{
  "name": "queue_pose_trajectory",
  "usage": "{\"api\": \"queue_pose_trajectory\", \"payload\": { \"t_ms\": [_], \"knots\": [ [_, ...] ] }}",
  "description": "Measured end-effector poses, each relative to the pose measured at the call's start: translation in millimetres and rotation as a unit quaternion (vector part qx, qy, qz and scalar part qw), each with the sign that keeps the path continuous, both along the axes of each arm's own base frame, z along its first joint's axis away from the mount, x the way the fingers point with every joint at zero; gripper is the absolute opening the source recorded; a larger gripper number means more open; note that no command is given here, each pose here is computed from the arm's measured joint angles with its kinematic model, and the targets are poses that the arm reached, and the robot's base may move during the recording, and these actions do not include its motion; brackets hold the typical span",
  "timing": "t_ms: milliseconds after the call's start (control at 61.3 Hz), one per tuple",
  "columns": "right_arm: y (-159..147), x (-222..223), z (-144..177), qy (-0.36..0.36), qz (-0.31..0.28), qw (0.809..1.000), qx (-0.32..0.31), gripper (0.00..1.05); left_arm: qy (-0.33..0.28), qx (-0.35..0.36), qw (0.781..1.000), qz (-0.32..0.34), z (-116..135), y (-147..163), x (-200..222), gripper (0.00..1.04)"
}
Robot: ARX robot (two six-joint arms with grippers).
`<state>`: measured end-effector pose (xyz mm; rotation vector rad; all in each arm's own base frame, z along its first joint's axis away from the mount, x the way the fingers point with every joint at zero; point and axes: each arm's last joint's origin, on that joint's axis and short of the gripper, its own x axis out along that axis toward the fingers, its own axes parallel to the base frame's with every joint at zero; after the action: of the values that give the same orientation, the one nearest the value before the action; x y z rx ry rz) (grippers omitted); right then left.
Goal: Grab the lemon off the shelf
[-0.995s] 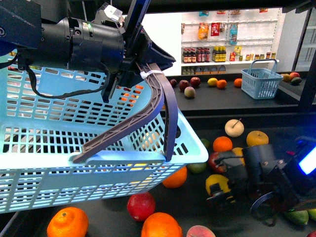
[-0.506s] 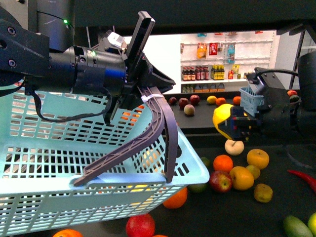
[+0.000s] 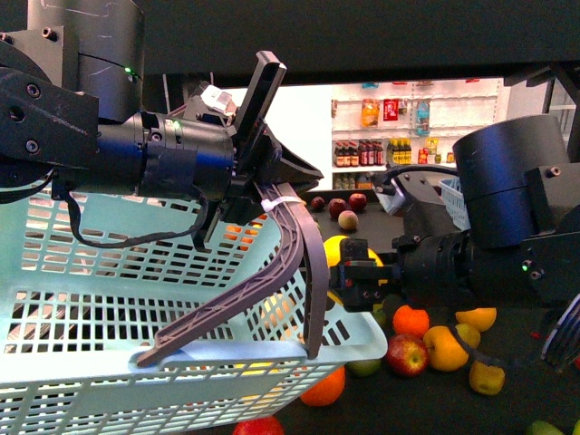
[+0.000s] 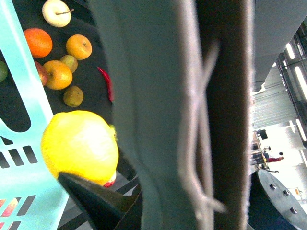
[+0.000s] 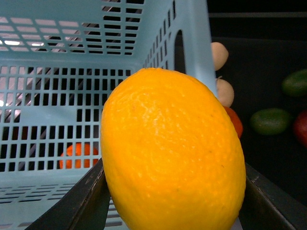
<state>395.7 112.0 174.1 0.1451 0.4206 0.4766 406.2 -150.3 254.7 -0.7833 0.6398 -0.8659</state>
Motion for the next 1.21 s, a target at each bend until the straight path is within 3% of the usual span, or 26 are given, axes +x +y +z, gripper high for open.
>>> {"api": "queue_pose_trajectory", "payload": {
  "t_ms": [212,506,718,848,995,1207],
  "knots": [
    [14.4,-4.2,-9.5,0.018,0.002,1.0,-0.004,0.64,-0.002,0.002,1.0,0.0,-0.1,1.1,0.3,0.07],
    [11.1,-3.4,-7.9,0.012,0.0,1.0,0.01,1.03,-0.002,0.002,1.0,-0.001,-0.1,1.0,0.3,0.07],
    [2.1,-5.3,7.1,0.004,-0.012,1.0,0.026,1.02,0.002,0.001,1.0,0.003,-0.8,0.9,0.6,0.07],
    [-16.3,-13.9,21.2,-0.01,-0.044,0.999,0.021,1.02,0.003,0.0,1.0,0.002,-0.8,0.8,0.5,0.07],
    [-60.1,-33.8,44.5,-0.046,-0.107,0.993,0.006,1.02,0.002,0.001,1.0,0.003,-0.8,0.9,0.6,0.07],
    [-116.1,-99.8,82.0,-0.123,-0.185,0.974,-0.055,1.02,0.004,-0.001,1.0,0.001,-0.8,0.7,0.5,0.07]
  ]
}}
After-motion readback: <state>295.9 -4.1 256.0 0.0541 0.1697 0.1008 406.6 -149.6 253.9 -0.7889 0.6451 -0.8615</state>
